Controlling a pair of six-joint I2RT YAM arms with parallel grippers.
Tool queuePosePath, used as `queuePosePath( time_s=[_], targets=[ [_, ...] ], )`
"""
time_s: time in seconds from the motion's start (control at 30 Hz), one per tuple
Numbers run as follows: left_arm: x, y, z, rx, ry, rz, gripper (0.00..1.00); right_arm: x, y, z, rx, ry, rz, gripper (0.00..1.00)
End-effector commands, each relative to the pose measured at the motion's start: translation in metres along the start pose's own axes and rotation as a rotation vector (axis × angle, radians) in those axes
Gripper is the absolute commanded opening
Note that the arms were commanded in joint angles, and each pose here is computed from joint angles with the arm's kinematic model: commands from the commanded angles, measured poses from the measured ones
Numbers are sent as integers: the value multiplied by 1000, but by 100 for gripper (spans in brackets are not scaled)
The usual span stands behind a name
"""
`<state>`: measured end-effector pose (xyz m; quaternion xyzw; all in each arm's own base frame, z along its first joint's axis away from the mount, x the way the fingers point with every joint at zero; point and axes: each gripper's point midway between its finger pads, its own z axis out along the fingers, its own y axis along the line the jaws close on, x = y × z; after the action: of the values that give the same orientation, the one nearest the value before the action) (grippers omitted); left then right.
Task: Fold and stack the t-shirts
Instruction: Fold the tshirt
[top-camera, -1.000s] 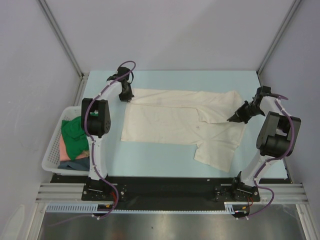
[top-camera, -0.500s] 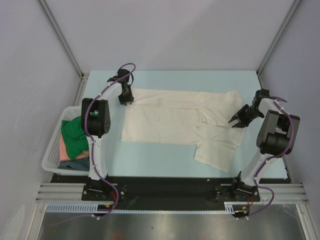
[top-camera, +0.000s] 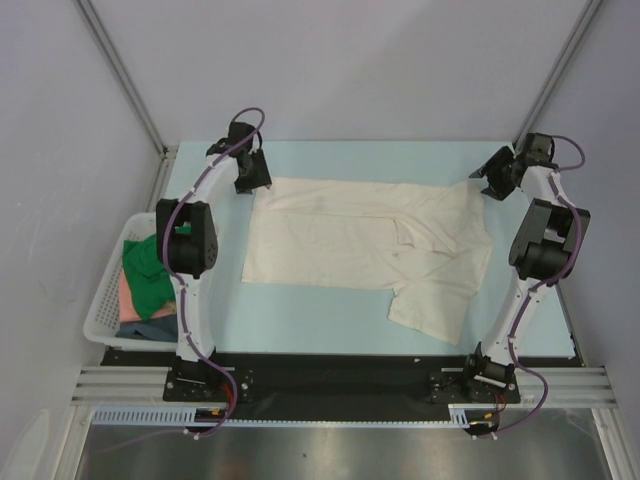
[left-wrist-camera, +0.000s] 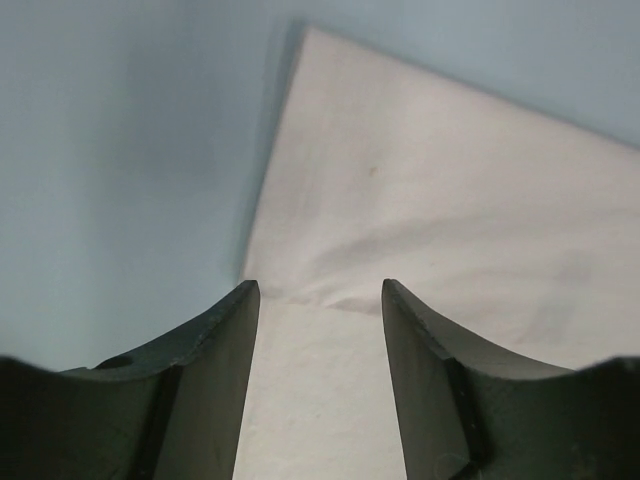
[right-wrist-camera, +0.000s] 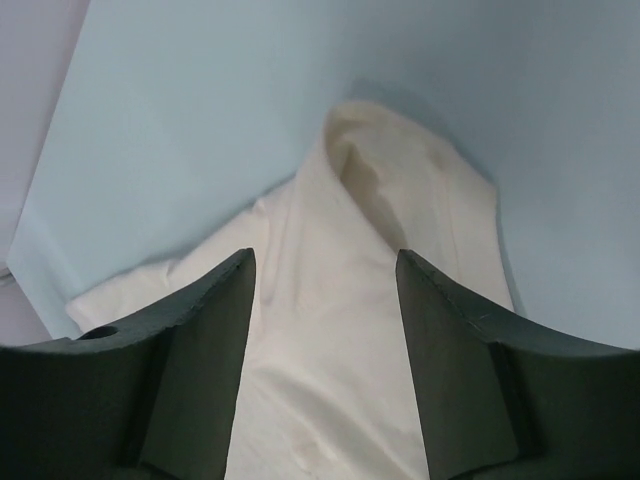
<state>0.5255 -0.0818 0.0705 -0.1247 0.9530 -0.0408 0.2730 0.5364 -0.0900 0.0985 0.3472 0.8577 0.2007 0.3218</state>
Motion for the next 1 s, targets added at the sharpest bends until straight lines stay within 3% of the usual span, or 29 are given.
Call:
queuePosePath(
  time_s=[0.0,0.17,0.57,0.67,0.7,0.77,0.97],
  targets=[
    [-29,-31,-3,148,-54,-34,57,-13,18,22,-88,-9,-23,64],
    [-27,-51,19,244,-20,-91,54,-23,28,42,-137,-15,-45,64],
    [-18,-47,59,301,47,-279,53,-10,14,79,-148,35,34,44],
    [-13,-43,68,291,67,-303,53,-22,5,85,-128,-2,54,28],
    [-10,-42,71,289,76,-308,53,-26,3,85,-121,-14,58,15],
    [-4,-39,76,279,93,-310,52,-41,-5,85,-92,-52,58,3],
    [5,-30,84,239,112,-308,52,-50,-26,92,-22,-75,96,0]
  ],
)
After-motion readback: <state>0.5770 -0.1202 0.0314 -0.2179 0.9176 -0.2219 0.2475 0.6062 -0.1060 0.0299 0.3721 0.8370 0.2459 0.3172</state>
